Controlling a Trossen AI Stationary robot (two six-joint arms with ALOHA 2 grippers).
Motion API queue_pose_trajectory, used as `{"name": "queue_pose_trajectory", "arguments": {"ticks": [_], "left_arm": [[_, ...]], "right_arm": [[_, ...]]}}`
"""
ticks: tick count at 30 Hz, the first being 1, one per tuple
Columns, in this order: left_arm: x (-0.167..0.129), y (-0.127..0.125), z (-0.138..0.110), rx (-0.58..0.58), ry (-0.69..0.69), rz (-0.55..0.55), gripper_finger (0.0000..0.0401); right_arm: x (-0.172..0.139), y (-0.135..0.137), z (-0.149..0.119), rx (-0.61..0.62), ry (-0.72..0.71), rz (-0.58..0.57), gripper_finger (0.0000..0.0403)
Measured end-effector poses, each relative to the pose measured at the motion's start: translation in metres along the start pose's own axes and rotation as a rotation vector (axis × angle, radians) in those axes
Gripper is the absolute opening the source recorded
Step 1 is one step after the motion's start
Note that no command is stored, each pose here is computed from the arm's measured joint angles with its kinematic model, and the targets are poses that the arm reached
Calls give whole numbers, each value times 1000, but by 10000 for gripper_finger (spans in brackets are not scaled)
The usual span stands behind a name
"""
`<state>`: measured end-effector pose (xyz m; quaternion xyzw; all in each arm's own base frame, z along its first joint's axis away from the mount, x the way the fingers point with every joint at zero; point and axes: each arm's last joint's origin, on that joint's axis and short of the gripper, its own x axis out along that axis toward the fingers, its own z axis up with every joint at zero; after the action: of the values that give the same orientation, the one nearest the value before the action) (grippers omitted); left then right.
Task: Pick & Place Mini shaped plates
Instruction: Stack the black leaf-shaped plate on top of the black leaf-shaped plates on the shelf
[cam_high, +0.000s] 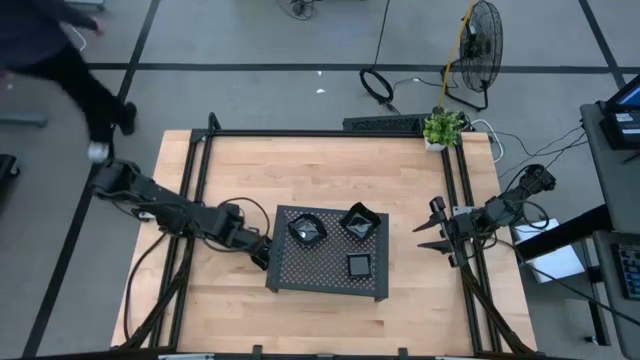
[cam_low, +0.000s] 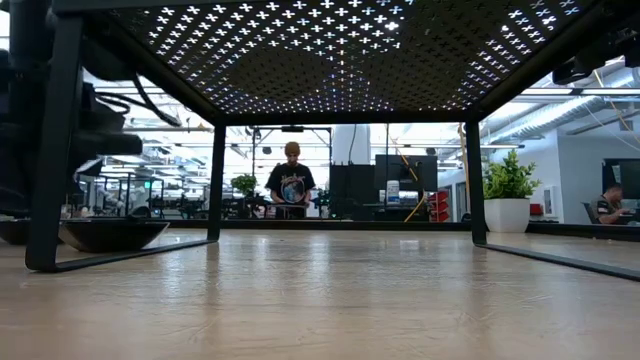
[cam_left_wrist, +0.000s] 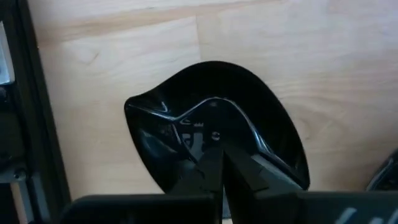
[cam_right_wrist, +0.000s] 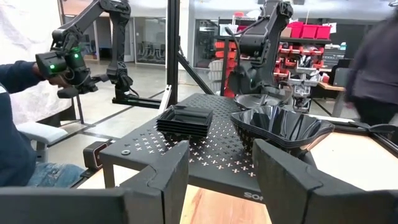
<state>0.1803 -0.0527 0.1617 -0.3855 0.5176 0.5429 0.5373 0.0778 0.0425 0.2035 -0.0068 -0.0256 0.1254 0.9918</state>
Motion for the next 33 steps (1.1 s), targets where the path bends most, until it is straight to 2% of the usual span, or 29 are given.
{"name": "queue_pose_trajectory", "arguments": {"ticks": [8, 16, 22, 29, 31, 33], "left_arm": [[14, -9, -1, -24, -84, 57, 8], [22, -13, 11, -32, -192, 82, 16], [22, -14, 25, -17, -297, 88, 16], [24, -14, 51, 3, -494, 129, 17], [24, -12, 59, 60, -484, 165, 17], [22, -8, 64, 98, -390, 183, 17]], "right_arm": [[0, 0, 0, 0, 0, 0, 165], [0, 0, 0, 0, 0, 0, 165], [0, 0, 0, 0, 0, 0, 165], [0, 0, 0, 0, 0, 0, 165], [0, 0, 0, 0, 0, 0, 165], [0, 0, 0, 0, 0, 0, 165]]}}
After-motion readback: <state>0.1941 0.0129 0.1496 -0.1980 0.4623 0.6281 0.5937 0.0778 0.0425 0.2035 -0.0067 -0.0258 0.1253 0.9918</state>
